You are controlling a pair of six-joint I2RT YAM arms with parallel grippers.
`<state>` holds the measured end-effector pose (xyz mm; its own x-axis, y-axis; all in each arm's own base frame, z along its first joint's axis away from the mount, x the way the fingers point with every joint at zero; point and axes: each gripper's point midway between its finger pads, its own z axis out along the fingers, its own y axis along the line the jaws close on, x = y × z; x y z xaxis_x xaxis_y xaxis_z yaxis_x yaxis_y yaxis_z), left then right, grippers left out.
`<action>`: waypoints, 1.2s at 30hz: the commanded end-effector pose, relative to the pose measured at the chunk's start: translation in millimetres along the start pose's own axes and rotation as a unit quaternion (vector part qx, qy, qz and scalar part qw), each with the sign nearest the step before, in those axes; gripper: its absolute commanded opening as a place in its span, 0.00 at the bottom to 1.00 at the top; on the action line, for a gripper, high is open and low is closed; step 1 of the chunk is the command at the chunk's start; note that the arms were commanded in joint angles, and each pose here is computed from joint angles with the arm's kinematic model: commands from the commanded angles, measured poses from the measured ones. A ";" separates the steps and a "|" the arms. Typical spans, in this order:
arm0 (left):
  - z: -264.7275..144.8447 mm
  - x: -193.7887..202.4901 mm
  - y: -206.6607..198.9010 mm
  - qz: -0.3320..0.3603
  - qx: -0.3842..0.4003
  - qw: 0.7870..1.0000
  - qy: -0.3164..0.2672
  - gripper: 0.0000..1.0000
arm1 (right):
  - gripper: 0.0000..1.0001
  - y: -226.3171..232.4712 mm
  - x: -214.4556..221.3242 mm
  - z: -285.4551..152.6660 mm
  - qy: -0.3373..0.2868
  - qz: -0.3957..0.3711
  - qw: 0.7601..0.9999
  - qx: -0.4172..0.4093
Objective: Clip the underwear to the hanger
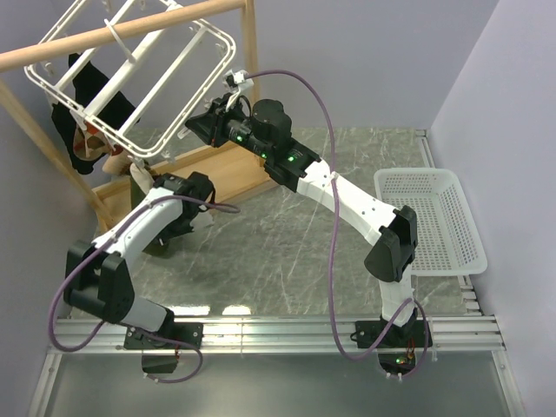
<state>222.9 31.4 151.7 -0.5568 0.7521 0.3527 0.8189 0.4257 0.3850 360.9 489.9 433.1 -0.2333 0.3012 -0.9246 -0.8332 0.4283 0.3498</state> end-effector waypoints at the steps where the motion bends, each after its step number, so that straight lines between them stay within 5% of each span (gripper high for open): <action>1: 3.0 21.5 -1.3 0.014 -0.005 1.000 0.006 0.22 | 0.00 7.8 -42.5 -10.9 -0.053 -0.013 0.999 0.001; 11: 24.0 36.7 10.9 0.052 -0.082 0.993 -0.071 0.43 | 0.00 8.3 -42.9 -11.1 -0.054 -0.014 0.998 0.000; 14: 12.0 26.8 15.0 0.020 -0.075 0.991 -0.110 0.58 | 0.00 7.8 -42.5 -11.3 -0.054 -0.014 0.998 0.000; 20: 32.5 47.5 -6.1 -0.069 0.042 0.997 -0.018 0.52 | 0.00 8.5 -43.8 -11.3 -0.056 -0.013 0.998 -0.001; 23: 23.1 45.7 -3.8 -0.075 0.063 0.994 -0.051 0.48 | 0.00 9.4 -44.6 -12.2 -0.056 -0.016 0.998 -0.002; 27: -4.8 37.3 -16.0 -0.025 0.081 0.989 -0.118 0.59 | 0.00 9.3 -43.6 -11.7 -0.055 -0.018 0.998 -0.001; 33: -59.8 -14.9 -48.1 0.116 0.001 0.965 -0.233 0.71 | 0.00 7.4 -42.3 -9.8 -0.053 -0.018 0.998 0.000; 36: -78.3 -63.3 -43.5 0.099 -0.011 0.964 -0.246 0.99 | 0.00 8.4 -43.7 -10.2 -0.054 -0.019 0.998 0.001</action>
<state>192.5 -40.9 179.2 -0.2092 0.9777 0.0212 0.9125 0.1873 0.3637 361.7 490.2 431.4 -0.2247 0.3006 -0.9269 -0.8354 0.4303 0.3420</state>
